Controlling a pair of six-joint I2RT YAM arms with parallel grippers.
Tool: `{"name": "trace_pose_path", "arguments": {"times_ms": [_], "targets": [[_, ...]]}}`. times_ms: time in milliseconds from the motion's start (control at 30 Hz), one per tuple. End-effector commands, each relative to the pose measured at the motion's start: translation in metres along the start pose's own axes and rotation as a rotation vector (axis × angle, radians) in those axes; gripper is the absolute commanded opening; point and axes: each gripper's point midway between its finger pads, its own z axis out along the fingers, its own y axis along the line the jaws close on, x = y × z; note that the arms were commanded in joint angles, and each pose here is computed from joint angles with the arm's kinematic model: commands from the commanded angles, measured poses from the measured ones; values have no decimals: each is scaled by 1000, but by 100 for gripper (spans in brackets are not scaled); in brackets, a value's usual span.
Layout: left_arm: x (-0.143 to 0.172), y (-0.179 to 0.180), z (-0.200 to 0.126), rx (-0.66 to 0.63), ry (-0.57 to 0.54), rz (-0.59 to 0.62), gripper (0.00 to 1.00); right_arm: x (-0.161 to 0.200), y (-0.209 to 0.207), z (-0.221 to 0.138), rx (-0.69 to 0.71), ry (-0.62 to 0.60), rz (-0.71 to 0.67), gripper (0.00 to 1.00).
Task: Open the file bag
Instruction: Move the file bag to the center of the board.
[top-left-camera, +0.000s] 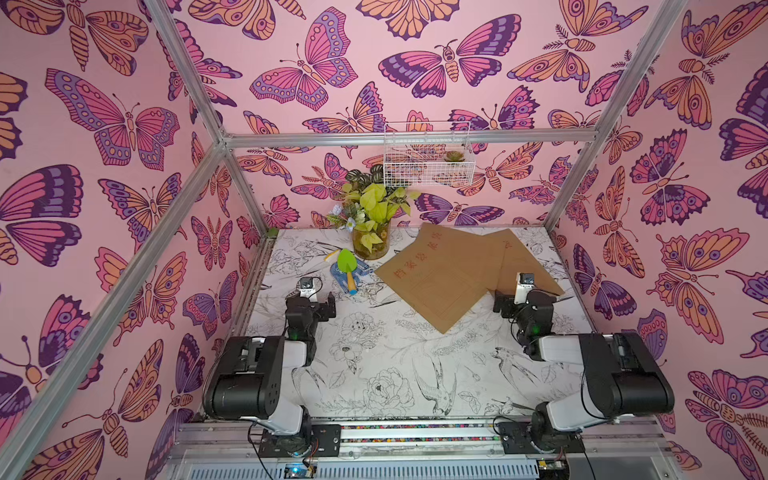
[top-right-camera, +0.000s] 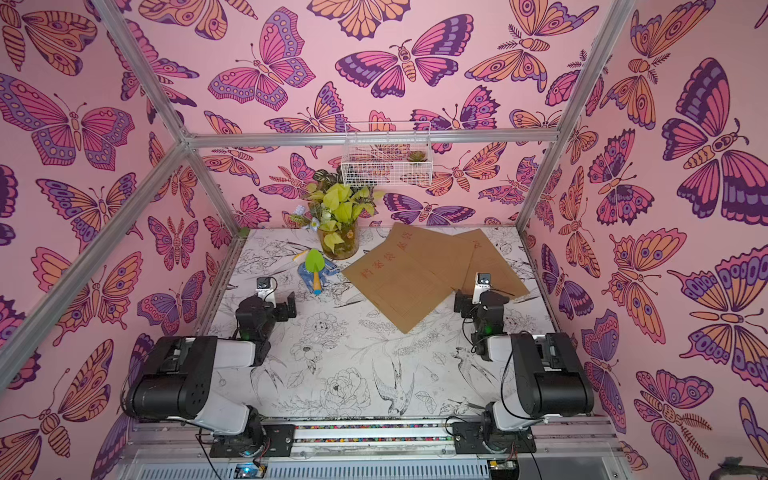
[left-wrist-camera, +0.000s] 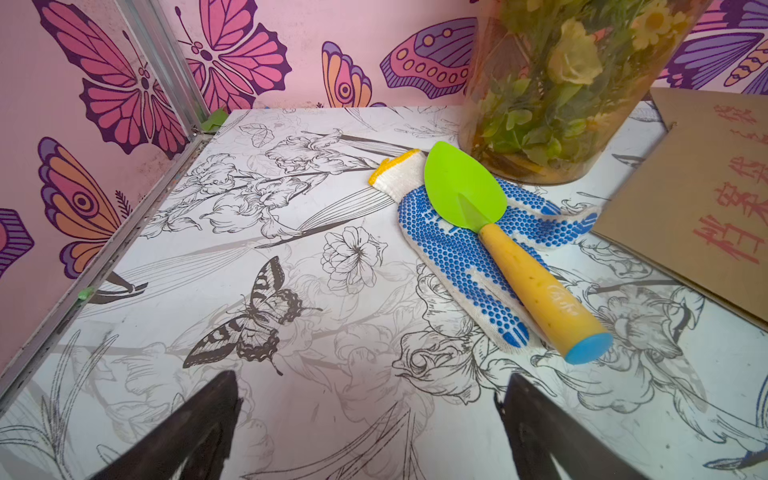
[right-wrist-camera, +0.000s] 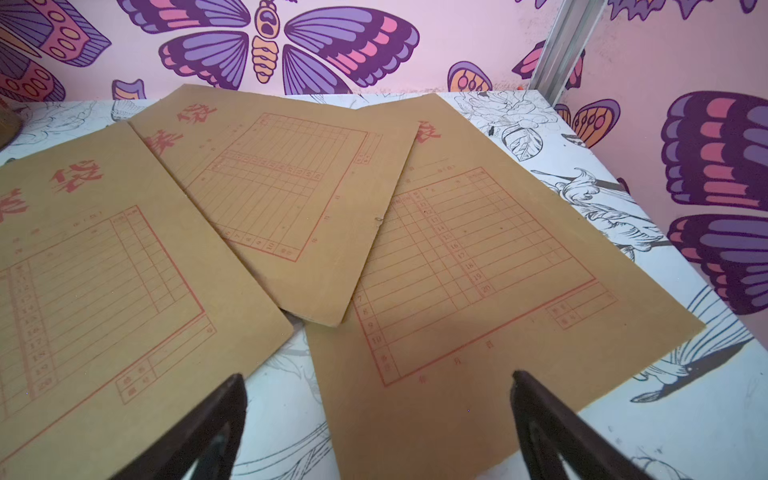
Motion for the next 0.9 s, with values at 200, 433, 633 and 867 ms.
{"name": "trace_pose_path", "arguments": {"times_ms": [200, 433, 633, 867], "targets": [[-1, 1, 2, 6, 2, -7, 100, -11, -4, 2, 21, -18, 21, 99], [-1, 1, 2, 6, 2, -6, 100, -11, -4, 2, 21, -15, 21, 99], [-12, -5, -7, 11, -54, 26, 99, -16, -2, -1, 6, -36, 19, 99], [-50, -3, -66, -143, -23, 0, 100, -46, 8, -34, -50, 37, 77, 99]]}}
